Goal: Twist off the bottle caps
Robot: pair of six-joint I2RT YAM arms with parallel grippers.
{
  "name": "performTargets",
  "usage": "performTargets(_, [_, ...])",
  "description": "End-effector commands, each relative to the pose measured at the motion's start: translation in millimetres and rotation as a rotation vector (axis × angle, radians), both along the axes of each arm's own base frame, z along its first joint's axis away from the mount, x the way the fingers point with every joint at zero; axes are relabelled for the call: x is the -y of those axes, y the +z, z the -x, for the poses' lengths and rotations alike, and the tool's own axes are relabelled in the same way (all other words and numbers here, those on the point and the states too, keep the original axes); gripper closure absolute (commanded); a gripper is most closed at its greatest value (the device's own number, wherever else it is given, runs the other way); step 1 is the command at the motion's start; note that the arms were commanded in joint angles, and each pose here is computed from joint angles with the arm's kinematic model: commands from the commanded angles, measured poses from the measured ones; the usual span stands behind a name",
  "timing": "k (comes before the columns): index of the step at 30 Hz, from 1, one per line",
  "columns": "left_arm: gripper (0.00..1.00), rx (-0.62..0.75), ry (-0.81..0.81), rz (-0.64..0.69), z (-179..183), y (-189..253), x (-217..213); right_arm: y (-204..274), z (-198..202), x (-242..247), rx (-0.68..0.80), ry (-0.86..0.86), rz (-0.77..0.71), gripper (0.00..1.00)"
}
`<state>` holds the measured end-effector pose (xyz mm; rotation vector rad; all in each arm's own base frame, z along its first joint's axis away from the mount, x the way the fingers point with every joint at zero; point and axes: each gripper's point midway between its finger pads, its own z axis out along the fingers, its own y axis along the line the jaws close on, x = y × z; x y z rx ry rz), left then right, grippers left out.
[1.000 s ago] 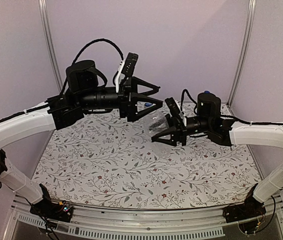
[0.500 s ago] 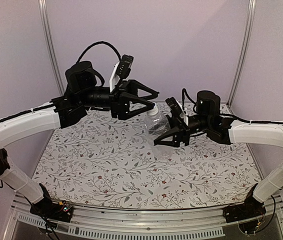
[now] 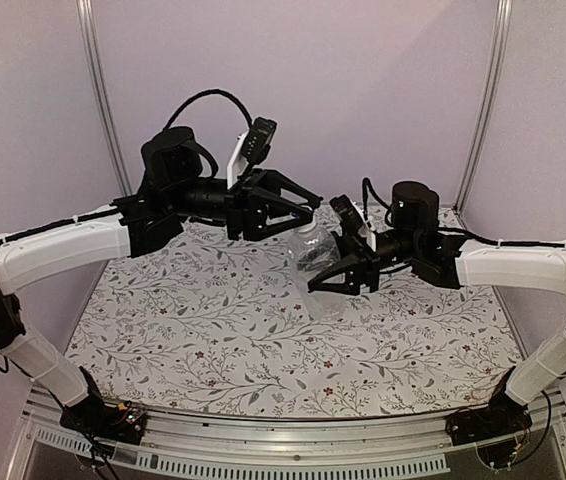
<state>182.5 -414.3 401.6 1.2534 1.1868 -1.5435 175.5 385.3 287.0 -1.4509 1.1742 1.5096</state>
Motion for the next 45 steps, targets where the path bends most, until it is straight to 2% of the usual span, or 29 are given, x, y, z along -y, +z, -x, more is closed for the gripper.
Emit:
performTargets(1, [0.55, 0.015, -0.014, 0.001, 1, -1, 4, 7, -1, -4, 0.002, 0.011, -0.009, 0.56])
performTargets(4, [0.56, 0.019, -0.013, -0.002, 2, -1, 4, 7, -1, -4, 0.003, 0.01, -0.01, 0.56])
performTargets(7, [0.63, 0.021, -0.012, -0.003, 2, -2, 4, 6, -2, -4, 0.002, 0.005, -0.008, 0.56])
performTargets(12, [0.86, 0.031, -0.001, -0.008, 2, -3, 5, 5, -7, -6, -0.001, -0.026, -0.001, 0.57])
performTargets(14, [0.98, 0.041, 0.023, -0.016, 0, -4, 6, 5, -14, -7, -0.001, -0.073, 0.007, 0.58])
performTargets(15, [1.0, 0.042, 0.046, -0.021, -2, -4, 7, 4, -20, -8, -0.003, -0.106, 0.015, 0.58])
performTargets(22, [1.0, -0.026, 0.309, -0.081, -33, -4, 15, 6, -63, -7, 0.066, -0.385, 0.052, 0.58])
performTargets(30, [1.0, -0.176, 0.712, -0.129, -73, -14, 11, 10, -84, -1, 0.092, -0.522, 0.058, 0.58])
performTargets(34, [1.0, -0.192, 0.86, -0.165, -82, -19, 4, 10, -96, 5, 0.094, -0.61, 0.061, 0.59])
performTargets(40, [1.0, -0.182, 0.981, -0.176, -92, -23, -10, 14, -107, 15, 0.094, -0.712, 0.047, 0.59])
performTargets(45, [1.0, -0.169, 1.02, -0.175, -95, -24, -16, 16, -108, 18, 0.094, -0.731, 0.04, 0.56])
